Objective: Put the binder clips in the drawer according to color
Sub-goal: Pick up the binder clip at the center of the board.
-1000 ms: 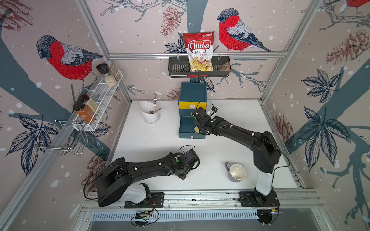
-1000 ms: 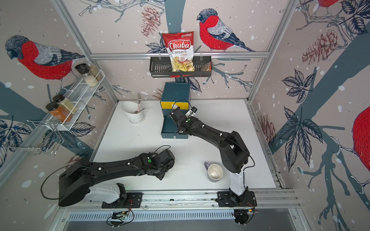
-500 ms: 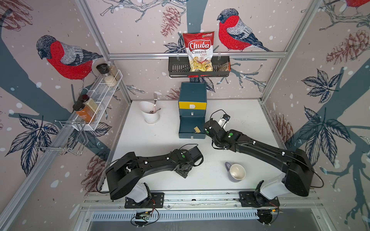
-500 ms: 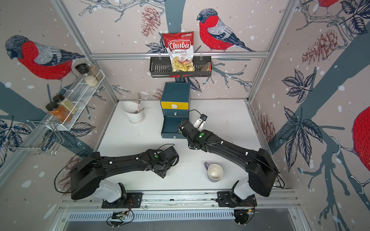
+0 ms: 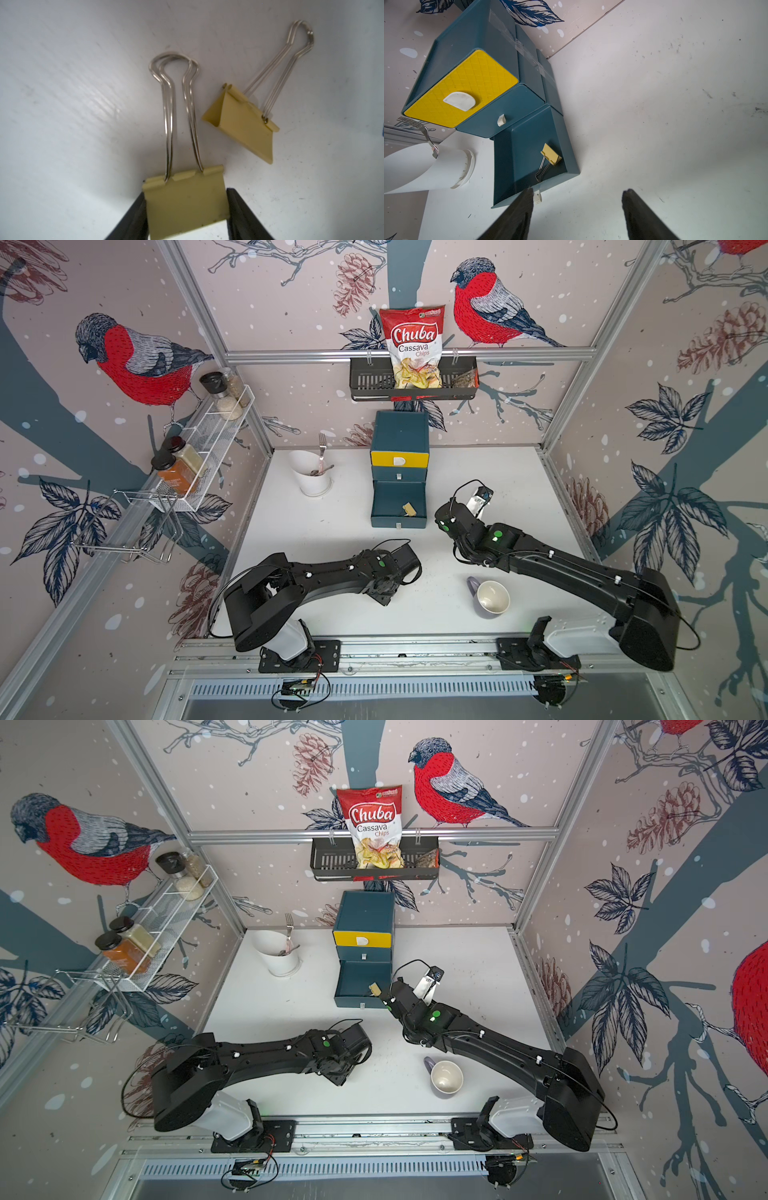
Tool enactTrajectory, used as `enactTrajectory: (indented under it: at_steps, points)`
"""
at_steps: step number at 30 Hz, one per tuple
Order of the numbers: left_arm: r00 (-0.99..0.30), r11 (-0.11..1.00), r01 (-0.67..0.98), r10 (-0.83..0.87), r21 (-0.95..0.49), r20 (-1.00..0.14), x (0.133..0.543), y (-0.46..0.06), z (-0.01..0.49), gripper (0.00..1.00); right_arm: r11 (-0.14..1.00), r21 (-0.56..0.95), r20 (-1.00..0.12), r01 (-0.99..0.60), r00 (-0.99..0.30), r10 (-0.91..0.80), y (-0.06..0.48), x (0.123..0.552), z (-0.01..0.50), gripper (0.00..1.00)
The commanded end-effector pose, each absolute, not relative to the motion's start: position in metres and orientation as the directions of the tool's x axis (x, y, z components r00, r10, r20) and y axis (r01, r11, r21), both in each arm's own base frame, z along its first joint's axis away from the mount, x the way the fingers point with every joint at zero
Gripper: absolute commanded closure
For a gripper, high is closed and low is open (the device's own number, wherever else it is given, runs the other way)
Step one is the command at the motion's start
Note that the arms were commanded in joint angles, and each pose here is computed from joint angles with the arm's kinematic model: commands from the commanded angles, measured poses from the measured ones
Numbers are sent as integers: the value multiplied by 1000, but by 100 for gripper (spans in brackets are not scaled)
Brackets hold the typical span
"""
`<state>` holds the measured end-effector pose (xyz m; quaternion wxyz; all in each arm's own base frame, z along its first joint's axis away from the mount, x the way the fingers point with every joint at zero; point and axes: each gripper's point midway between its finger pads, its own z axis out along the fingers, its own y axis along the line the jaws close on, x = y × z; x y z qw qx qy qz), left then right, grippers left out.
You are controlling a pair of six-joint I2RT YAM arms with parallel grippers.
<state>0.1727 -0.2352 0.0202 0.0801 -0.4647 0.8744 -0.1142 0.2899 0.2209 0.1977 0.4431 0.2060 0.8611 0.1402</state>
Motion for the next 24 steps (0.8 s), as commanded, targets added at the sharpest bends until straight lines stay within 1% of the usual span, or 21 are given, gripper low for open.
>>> enactTrajectory:
  at_steps: [1, 5, 8, 11, 14, 17, 22, 24]
  points:
    - [-562, 549, -792, -827, -268, -34, 170, -233, 20, 54, 882, 411, -722, 232, -507, 470, 215, 289, 199, 27]
    - [-566, 552, -780, -823, -295, -41, 169, -236, 34, 59, 881, 414, -722, 228, -507, 471, 210, 285, 199, 27]
    - [-582, 563, -756, -812, -333, -50, 165, -240, 50, 59, 890, 410, -725, 199, -521, 450, 210, 281, 195, 27]
    - [-612, 582, -710, -788, -398, -60, 165, -245, 68, 61, 888, 432, -723, 155, -530, 444, 207, 275, 196, 28]
    - [-651, 604, -632, -754, -485, -92, 175, -250, 92, 60, 887, 447, -719, 112, -546, 431, 206, 267, 193, 28]
    - [-675, 629, -506, -715, -590, -184, 196, -254, 126, 61, 885, 459, -712, 80, -563, 420, 206, 261, 190, 29]
    - [-698, 647, -368, -667, -669, -261, 242, -249, 170, 61, 888, 460, -706, 19, -599, 378, 218, 251, 184, 30]
    - [-709, 645, -247, -629, -723, -319, 268, -253, 191, 60, 885, 463, -703, -41, -626, 339, 234, 246, 179, 31]
